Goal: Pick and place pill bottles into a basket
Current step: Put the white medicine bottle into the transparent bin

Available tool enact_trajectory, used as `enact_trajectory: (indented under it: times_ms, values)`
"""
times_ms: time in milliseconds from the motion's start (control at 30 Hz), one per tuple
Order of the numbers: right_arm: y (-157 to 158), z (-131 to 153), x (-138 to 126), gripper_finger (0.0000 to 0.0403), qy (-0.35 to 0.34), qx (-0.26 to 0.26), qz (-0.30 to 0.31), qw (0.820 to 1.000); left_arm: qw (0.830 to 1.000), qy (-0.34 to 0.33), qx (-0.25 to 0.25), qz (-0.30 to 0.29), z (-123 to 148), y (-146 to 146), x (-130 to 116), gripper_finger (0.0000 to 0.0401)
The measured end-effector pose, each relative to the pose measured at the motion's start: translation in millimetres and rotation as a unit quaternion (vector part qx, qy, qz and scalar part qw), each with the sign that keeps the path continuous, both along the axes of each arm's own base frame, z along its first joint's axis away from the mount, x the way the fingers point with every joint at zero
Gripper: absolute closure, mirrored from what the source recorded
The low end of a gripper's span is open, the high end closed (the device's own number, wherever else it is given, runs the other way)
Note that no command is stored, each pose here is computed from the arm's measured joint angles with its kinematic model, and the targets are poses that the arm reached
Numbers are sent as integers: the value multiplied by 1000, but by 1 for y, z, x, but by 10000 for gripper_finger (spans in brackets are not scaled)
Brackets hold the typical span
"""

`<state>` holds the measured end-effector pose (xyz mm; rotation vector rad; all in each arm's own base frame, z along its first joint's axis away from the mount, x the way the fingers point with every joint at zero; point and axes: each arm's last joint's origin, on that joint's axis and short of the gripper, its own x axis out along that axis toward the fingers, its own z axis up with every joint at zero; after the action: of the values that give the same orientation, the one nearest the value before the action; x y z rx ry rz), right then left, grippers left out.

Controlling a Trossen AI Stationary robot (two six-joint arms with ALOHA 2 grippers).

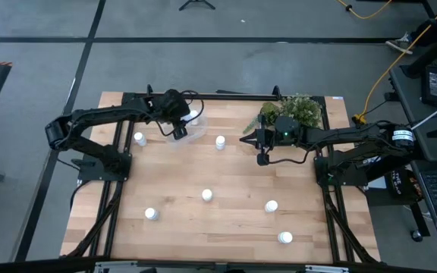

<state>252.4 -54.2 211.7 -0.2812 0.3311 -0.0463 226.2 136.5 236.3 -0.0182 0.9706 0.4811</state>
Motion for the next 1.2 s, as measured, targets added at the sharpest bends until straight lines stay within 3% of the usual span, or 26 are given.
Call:
enact_trajectory:
  times_ms: [567,1200]
  values:
    - [0,0,0,384,-1,1,0,1000,997,78,-5,-4,-34,15,10,244]
    - [0,0,0,384,-1,0,0,1000,999,37,-31,17,-34,38,-1,244]
